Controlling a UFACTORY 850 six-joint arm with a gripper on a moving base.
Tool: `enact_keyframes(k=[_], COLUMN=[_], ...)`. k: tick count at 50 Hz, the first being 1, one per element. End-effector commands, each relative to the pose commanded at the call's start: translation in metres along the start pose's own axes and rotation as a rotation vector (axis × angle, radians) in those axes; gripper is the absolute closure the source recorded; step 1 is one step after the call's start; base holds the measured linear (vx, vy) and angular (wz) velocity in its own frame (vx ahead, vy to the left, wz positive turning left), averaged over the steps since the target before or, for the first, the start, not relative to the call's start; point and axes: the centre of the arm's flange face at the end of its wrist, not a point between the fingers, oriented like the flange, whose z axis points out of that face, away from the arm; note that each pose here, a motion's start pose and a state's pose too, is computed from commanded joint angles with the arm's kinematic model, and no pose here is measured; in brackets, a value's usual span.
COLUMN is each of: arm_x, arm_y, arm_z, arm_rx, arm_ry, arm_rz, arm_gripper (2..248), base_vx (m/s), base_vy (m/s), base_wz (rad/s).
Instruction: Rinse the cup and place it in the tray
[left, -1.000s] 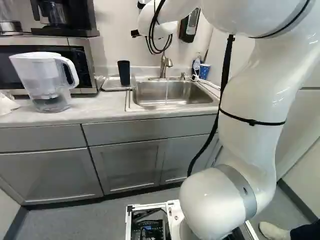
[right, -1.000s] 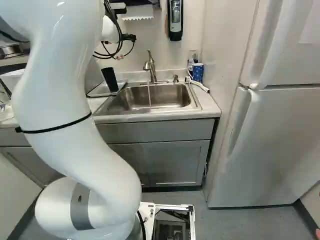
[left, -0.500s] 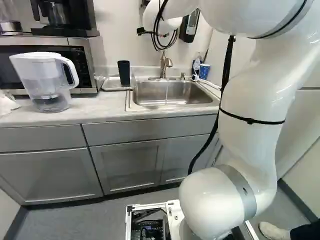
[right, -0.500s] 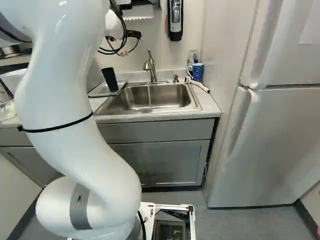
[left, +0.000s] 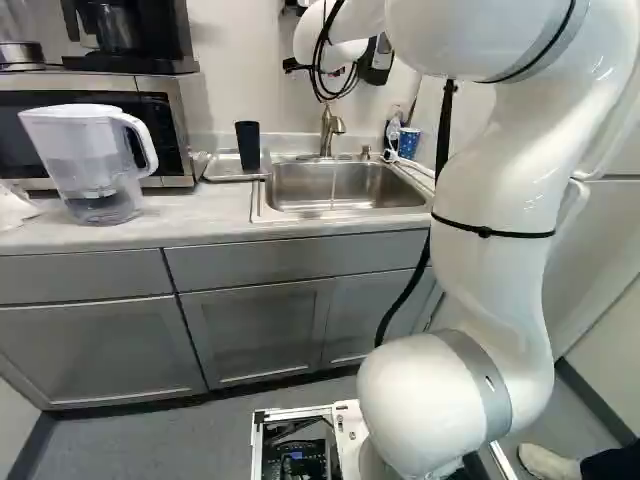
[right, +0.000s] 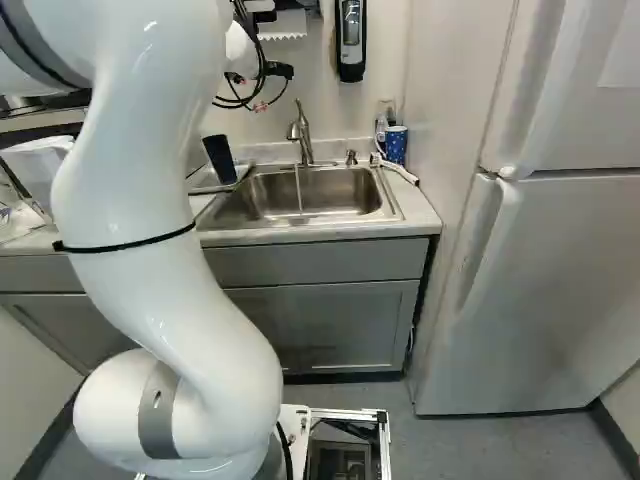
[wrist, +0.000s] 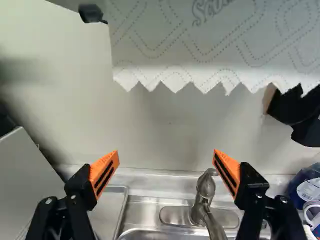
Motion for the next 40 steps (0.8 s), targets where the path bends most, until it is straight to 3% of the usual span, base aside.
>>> enact_keyframes(k=[16,40], arm_x=[0.0,-0.004], arm_y=[0.004,0.006], arm_z=[0.023,0.039], arm_rx=[-0.006,-0.012], arm_ry=[-0.003,-0.056], arm_rz=[0.001,0.001], arm_gripper=[3,3], base_vx=[0.0,0.0], base_vy=[0.0,0.0], base_wz=[0.0,0.0])
